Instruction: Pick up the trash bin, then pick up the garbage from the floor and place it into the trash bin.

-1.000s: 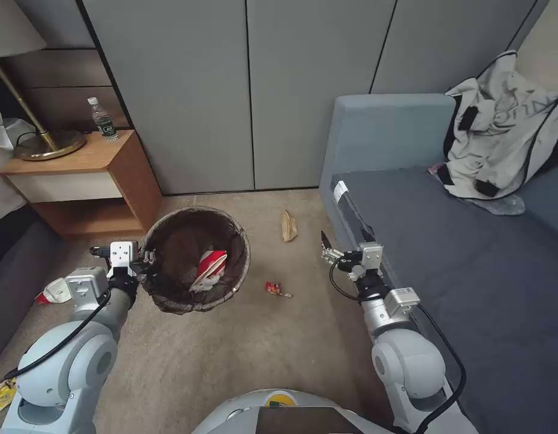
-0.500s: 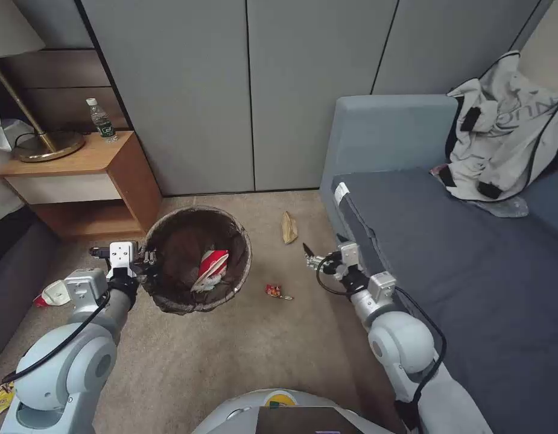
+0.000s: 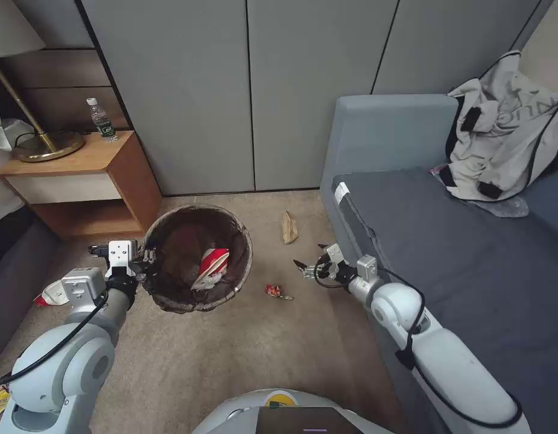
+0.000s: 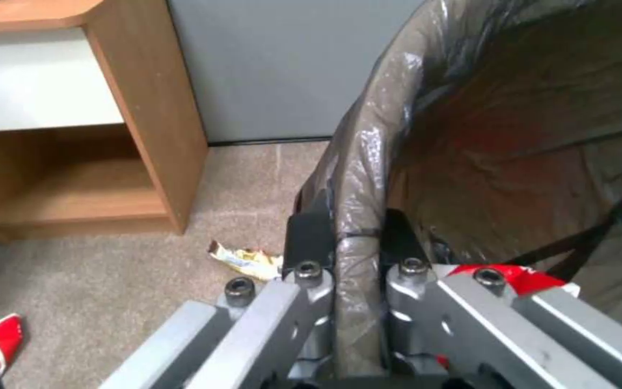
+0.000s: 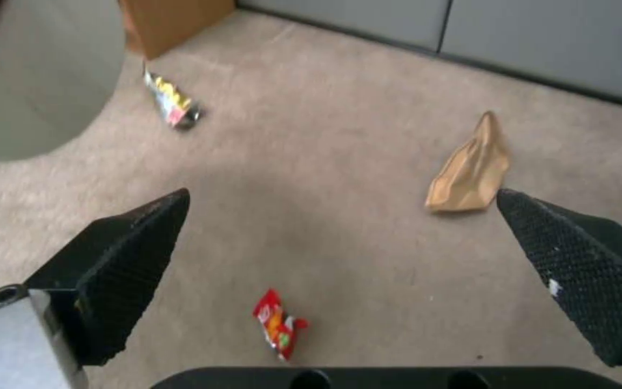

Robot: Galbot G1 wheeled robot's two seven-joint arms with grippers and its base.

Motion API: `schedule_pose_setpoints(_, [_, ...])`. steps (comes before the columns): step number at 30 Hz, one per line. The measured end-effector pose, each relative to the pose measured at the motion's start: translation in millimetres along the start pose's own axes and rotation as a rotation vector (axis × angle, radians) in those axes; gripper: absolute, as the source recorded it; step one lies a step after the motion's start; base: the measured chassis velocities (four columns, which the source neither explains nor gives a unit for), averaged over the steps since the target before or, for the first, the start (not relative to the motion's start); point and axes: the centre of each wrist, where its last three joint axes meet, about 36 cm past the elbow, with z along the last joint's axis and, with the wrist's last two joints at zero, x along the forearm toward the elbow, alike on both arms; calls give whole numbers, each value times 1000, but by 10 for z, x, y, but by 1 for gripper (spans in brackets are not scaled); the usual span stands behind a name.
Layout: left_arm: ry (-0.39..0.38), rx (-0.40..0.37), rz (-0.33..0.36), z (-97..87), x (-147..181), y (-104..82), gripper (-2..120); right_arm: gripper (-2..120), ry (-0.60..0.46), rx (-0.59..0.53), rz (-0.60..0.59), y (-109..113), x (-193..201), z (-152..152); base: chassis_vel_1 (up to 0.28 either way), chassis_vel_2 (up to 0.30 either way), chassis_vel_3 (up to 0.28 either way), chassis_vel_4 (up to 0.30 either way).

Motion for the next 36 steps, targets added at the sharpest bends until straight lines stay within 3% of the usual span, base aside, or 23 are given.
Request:
schedule_pose_setpoints(18, [-3,-2,5,-4,12,-27,2,100,153,-51,-16,26,-556,479,0,0,0,0])
schedule_pose_setpoints(36, [-11,-1,9,-30,60,-43,2,100,245,-102,-61,483,-1343,766,0,0,0,0])
